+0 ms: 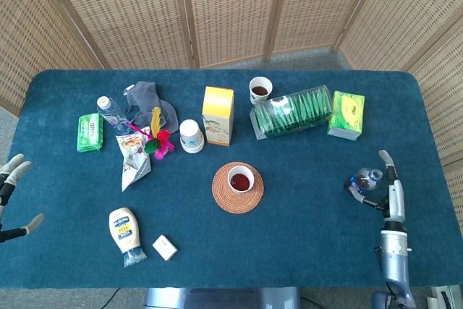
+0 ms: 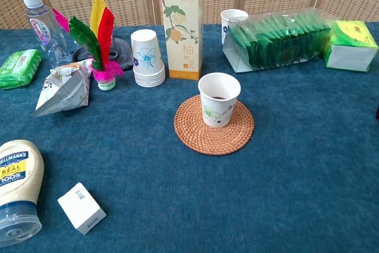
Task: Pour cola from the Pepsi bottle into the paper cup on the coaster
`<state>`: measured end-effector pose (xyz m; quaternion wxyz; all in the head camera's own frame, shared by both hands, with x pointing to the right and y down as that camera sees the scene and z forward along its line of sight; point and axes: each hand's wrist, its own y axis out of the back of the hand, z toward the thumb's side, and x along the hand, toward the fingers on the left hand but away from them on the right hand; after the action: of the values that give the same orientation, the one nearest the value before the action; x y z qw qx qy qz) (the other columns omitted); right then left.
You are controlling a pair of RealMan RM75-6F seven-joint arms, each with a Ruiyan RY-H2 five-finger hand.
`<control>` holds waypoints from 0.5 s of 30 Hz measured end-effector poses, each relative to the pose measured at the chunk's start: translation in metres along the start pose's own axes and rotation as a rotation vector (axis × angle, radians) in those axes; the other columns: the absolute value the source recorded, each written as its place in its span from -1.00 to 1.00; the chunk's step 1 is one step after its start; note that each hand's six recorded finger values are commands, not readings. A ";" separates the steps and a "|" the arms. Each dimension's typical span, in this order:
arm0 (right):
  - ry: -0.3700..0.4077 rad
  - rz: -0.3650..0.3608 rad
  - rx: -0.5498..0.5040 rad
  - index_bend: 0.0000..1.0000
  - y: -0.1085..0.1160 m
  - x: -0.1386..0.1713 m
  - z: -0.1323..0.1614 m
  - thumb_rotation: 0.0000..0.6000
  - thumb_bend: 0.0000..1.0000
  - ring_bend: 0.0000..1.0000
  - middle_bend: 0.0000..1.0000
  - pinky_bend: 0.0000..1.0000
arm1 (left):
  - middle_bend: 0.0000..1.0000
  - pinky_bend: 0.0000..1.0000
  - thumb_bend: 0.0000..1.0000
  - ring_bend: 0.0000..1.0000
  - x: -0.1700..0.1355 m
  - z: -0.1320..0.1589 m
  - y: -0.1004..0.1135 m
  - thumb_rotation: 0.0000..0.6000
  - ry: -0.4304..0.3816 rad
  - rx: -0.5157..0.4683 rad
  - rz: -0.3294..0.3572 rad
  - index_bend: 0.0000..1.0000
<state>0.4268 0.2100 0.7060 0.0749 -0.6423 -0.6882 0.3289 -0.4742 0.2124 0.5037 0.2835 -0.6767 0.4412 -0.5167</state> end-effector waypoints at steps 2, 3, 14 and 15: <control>0.006 -0.008 0.001 -1.00 0.003 -0.001 0.002 1.00 -1.00 -1.00 -1.00 -1.00 | -1.00 -1.00 -0.42 -1.00 0.000 0.000 0.001 1.00 0.000 -0.002 0.001 -1.00; 0.011 -0.015 0.003 -1.00 0.006 -0.001 0.003 1.00 -1.00 -1.00 -1.00 -1.00 | -1.00 -1.00 -0.42 -1.00 0.000 0.000 0.001 1.00 0.000 -0.003 0.002 -1.00; 0.058 -0.065 -0.011 -1.00 0.034 0.000 0.021 1.00 -1.00 -1.00 -1.00 -1.00 | -1.00 -1.00 -0.42 -1.00 -0.002 0.001 0.002 1.00 -0.008 -0.009 0.003 -1.00; 0.065 -0.068 -0.012 -1.00 0.037 0.001 0.023 1.00 -1.00 -1.00 -1.00 -1.00 | -1.00 -1.00 -0.42 -1.00 -0.002 0.001 0.002 1.00 -0.009 -0.010 0.003 -1.00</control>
<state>0.4452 0.2010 0.6677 0.1042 -0.6294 -0.7087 0.3011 -0.4744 0.2134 0.5007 0.2829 -0.6797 0.4435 -0.5112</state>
